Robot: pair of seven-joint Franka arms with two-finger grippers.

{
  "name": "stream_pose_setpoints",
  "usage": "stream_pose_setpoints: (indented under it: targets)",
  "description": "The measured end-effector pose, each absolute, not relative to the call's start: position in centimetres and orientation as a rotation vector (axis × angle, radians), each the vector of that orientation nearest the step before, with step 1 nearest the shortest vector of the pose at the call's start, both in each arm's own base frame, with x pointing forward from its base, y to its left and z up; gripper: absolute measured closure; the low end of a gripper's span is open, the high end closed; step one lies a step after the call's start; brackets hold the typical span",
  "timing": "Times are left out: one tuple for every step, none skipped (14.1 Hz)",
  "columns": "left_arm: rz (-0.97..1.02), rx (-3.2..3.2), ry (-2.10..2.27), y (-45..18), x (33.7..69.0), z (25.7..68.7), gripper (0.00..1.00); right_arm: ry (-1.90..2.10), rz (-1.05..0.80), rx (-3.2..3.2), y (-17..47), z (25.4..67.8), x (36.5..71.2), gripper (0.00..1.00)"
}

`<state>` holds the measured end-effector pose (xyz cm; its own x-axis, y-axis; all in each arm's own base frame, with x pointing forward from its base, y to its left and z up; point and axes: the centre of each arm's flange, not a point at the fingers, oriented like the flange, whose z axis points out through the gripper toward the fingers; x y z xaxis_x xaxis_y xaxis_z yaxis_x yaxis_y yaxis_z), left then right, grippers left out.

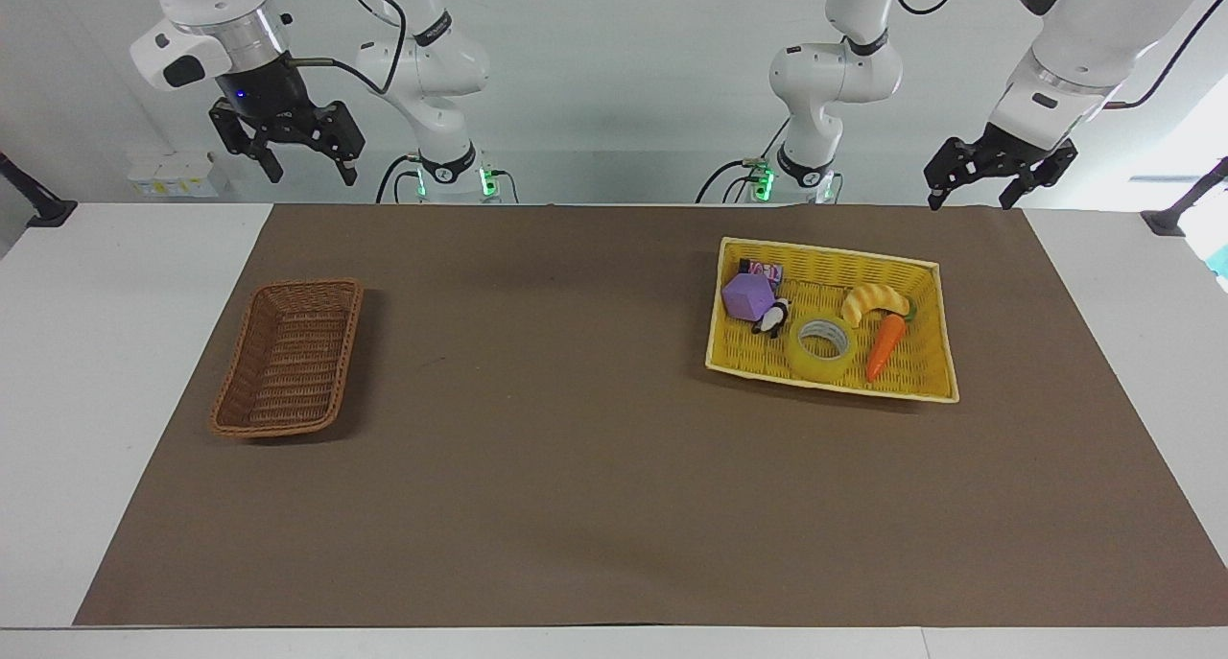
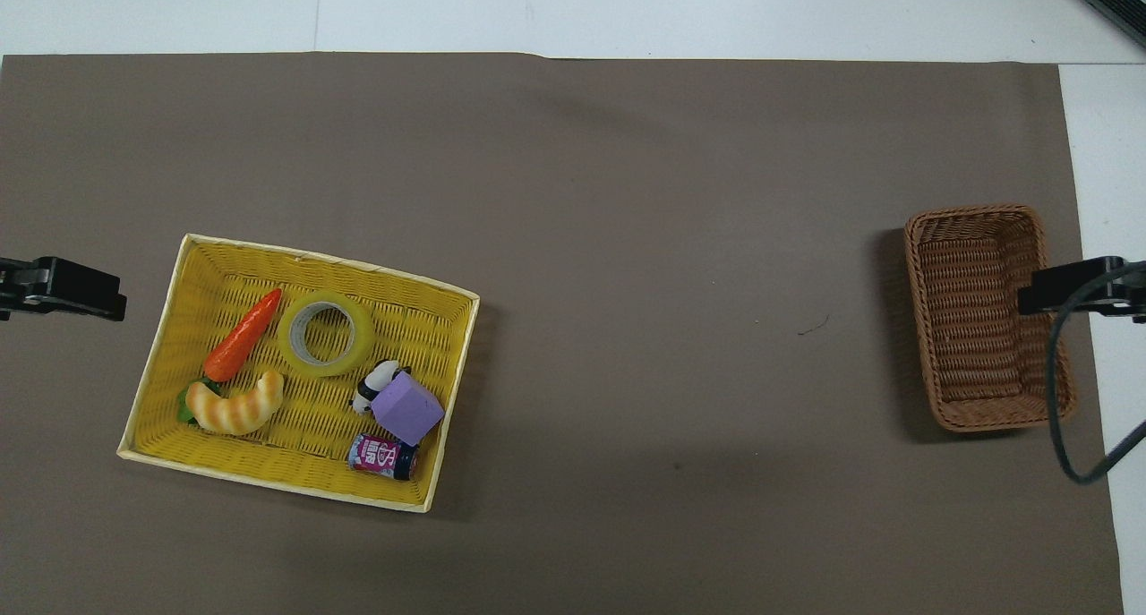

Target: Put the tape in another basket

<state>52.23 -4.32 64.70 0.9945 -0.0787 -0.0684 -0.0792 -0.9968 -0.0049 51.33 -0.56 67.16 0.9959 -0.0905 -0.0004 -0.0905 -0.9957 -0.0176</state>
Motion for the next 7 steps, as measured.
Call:
stream_pose_setpoints:
  targets:
    - [0.116,-3.13,0.136,-4.72,52.07,64.79,0.0,0.141,-0.001,-3.121,-0.56,67.16,51.33,0.0]
    - [0.136,-3.13,0.148,-5.13,51.83,64.85,0.0,0.141,-0.001,-3.121,-0.56,67.16,51.33,0.0]
    - [0.14,-3.131,0.157,-5.45,51.71,65.01,0.0,0.141,-0.001,-3.121,-0.56,67.16,51.33,0.0]
    - [0.138,-3.133,0.161,-5.6,51.66,65.15,0.0,0.141,-0.001,-3.121,-0.56,67.16,51.33,0.0]
    - [0.135,-3.134,0.161,-5.59,51.64,65.27,0.0,0.141,-0.001,-3.121,-0.56,67.16,51.33,0.0]
    - [0.132,-3.135,0.161,-5.58,51.63,65.37,0.0,0.141,-0.001,-3.121,-0.56,67.16,51.33,0.0]
    - [0.13,-3.136,0.161,-5.61,51.62,65.44,0.0,0.141,-0.001,-3.121,-0.56,67.16,51.33,0.0]
